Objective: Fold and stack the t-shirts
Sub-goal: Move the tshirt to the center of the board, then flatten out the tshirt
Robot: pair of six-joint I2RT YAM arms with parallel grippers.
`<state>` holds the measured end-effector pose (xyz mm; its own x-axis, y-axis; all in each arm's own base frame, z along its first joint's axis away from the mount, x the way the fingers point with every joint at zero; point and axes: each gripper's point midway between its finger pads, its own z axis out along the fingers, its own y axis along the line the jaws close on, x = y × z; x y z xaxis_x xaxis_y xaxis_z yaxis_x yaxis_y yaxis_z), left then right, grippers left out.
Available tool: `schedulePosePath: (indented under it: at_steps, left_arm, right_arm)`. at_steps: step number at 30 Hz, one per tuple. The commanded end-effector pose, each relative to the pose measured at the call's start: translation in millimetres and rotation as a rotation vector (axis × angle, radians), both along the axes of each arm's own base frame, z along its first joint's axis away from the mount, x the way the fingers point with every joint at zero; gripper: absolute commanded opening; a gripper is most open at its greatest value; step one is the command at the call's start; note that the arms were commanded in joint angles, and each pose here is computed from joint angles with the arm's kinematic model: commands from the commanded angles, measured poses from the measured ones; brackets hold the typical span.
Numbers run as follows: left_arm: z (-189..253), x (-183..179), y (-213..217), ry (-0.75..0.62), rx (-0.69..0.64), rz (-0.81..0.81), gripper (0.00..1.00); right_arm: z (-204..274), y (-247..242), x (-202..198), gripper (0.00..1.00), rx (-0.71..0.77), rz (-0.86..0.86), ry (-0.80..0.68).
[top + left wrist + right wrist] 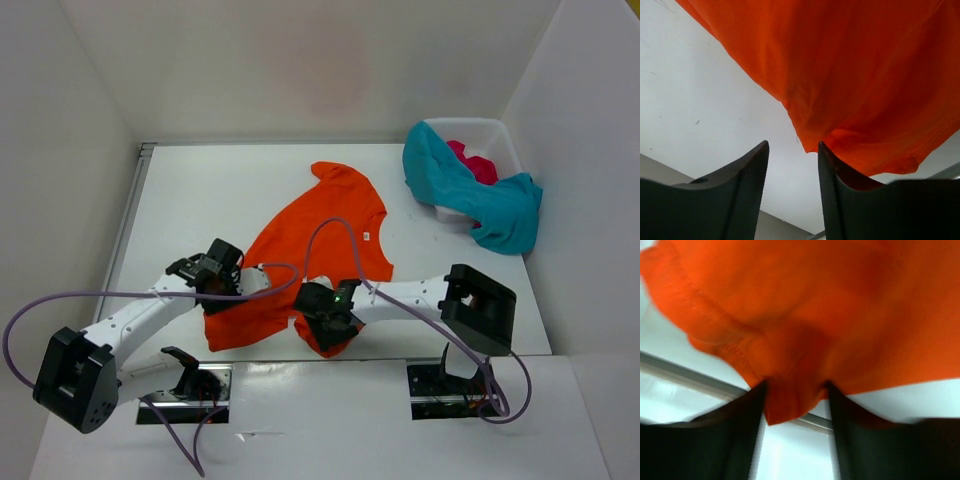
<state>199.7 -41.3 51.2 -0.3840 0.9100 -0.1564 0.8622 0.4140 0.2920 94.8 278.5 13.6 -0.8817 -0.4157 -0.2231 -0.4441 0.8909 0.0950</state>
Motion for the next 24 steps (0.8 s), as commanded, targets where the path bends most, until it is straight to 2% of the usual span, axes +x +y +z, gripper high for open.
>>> schedulePosePath:
  at_steps: [1, 2, 3, 4, 5, 7, 8, 10, 11, 12, 14, 15, 16, 19, 21, 24]
  left_arm:
    - [-2, 4, -6, -0.019, -0.030, 0.008, 0.50]
    - [-2, 3, -8, -0.014, -0.042, 0.013, 0.46]
    - [-3, 5, -9, -0.015, -0.043, 0.013, 0.35]
    - [-3, 6, -12, -0.022, -0.061, 0.026, 0.29]
    - [-3, 6, -12, -0.021, -0.069, 0.047, 0.24]
    - [-1, 9, -17, -0.031, -0.092, 0.053, 0.21]
    - [3, 9, -19, -0.028, -0.103, 0.059, 0.26]
    - [14, 9, -21, -0.013, -0.105, 0.029, 0.48]
    - [17, 7, -20, -0.001, -0.094, 0.016, 0.80]
    - [19, 1, -16, 0.026, -0.075, 0.000, 0.86]
    - [24, -1, -14, 0.050, -0.043, -0.097, 0.92]
    - [24, 0, -14, 0.049, -0.036, -0.118, 0.97]
    - [27, 9, -11, 0.007, -0.012, -0.119, 0.98]
    - [27, 35, -19, -0.062, -0.001, -0.146, 1.00]
    - [30, 46, -28, -0.060, -0.016, -0.151, 1.00]
    - [16, 42, -38, 0.006, -0.045, -0.152, 1.00]
  right_arm:
    - [-17, -11, -5, 0.48, -0.067, -0.036, 0.020]
    - [-21, -13, -6, 0.38, -0.081, -0.046, 0.027]
    - [-23, -16, -7, 0.16, -0.088, -0.056, 0.032]
    - [-26, -17, -8, 0.06, -0.100, -0.057, 0.036]
    - [-28, -21, -8, 0.00, -0.110, -0.070, 0.032]
    - [-28, -23, -1, 0.00, -0.113, -0.092, 0.023]
    - [-25, -23, 1, 0.00, -0.105, -0.094, 0.009]
    - [-16, -27, 17, 0.00, -0.085, -0.165, -0.018]
    - [-11, -31, 23, 0.00, -0.084, -0.187, -0.027]
    - [2, -33, 39, 0.00, -0.050, -0.244, -0.056]
    - [22, -35, 58, 0.00, -0.015, -0.297, -0.096]
    - [49, -31, 82, 0.00, 0.048, -0.342, -0.162]
    - [64, -29, 94, 0.00, 0.075, -0.360, -0.196]
    - [115, -37, 144, 0.00, 0.148, -0.431, -0.317]
    - [128, -51, 165, 0.00, 0.159, -0.456, -0.344]
    - [141, -77, 188, 0.00, 0.160, -0.503, -0.390]
